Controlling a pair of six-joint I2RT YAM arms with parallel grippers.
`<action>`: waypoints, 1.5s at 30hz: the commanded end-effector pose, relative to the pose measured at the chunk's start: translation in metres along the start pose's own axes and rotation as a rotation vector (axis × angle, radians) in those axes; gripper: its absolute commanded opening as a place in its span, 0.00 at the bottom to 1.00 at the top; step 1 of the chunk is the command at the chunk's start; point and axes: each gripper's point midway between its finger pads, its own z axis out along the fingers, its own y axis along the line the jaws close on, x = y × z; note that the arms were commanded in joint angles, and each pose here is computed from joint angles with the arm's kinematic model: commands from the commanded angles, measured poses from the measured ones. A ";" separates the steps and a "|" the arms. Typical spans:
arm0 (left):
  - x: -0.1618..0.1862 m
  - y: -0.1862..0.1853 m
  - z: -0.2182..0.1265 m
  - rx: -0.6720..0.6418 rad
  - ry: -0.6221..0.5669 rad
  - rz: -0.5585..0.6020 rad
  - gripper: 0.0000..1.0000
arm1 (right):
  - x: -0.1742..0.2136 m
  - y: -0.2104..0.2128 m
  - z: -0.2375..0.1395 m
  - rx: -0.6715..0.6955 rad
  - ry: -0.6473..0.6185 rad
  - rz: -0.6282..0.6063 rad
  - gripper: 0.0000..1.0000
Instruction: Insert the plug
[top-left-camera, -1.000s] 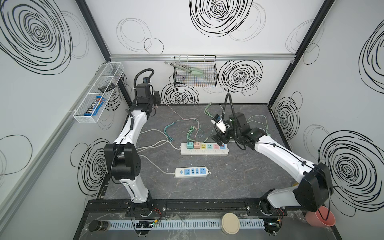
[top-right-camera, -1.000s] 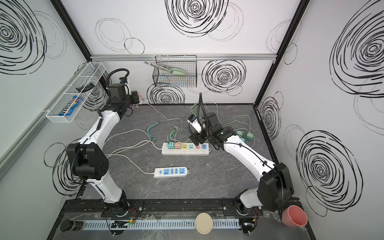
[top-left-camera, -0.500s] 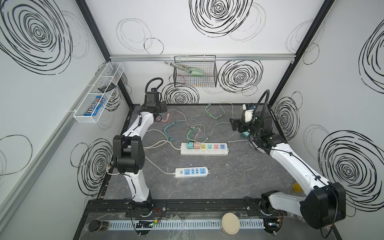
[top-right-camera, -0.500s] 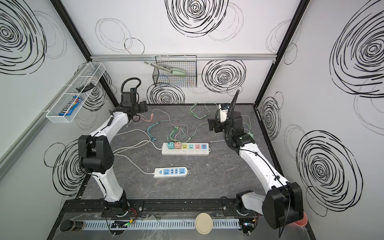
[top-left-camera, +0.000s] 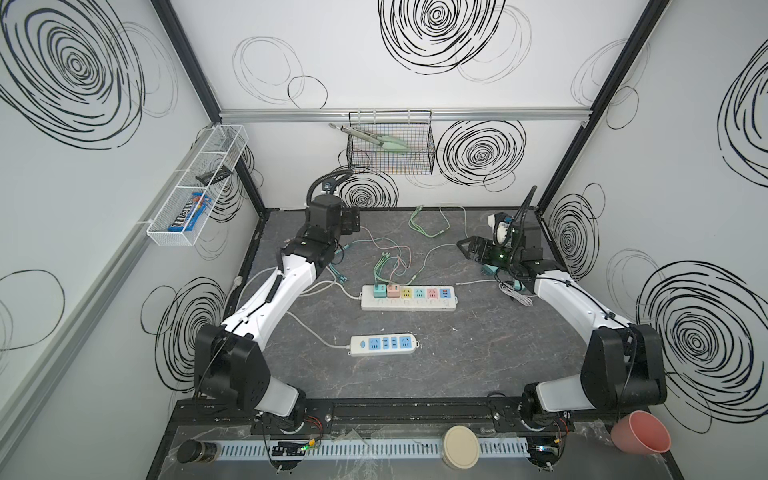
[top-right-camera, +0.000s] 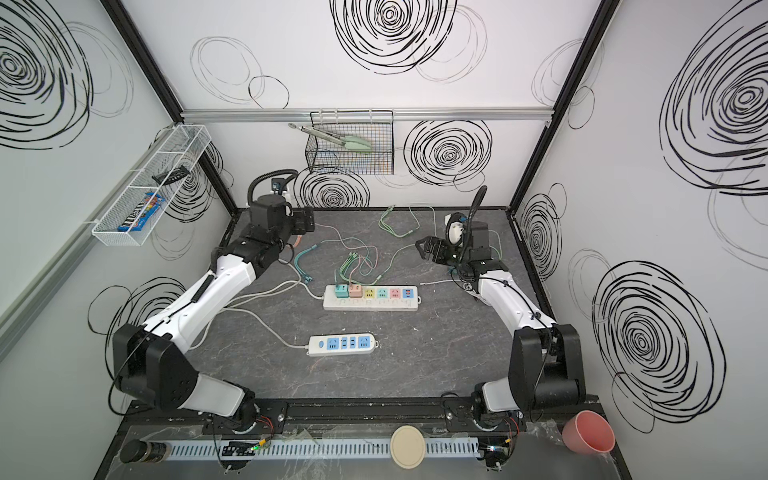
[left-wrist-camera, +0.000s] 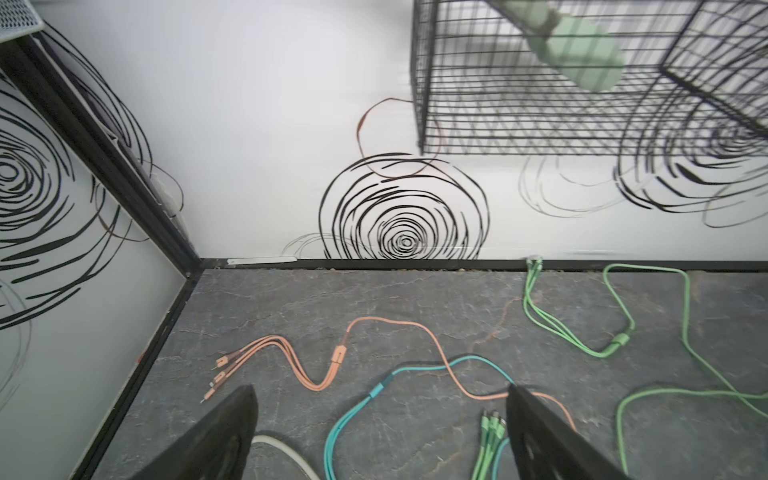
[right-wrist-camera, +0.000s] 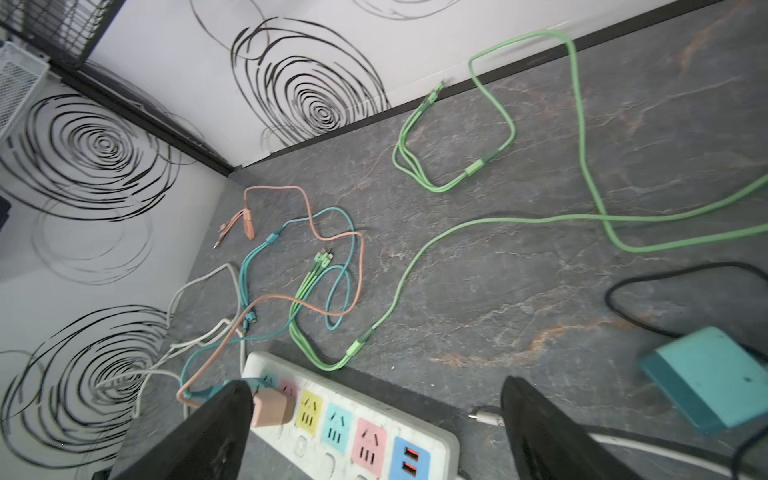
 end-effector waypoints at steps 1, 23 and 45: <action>-0.013 -0.014 -0.031 -0.007 -0.081 -0.036 0.96 | 0.013 0.014 0.005 -0.102 0.048 0.027 0.97; 0.111 -0.038 -0.166 0.254 0.259 -0.450 0.96 | 0.094 -0.003 0.097 -0.057 0.346 0.183 0.90; 0.053 -0.050 -0.206 0.401 0.151 -0.527 0.96 | 0.165 -0.010 0.186 0.297 0.424 0.087 0.58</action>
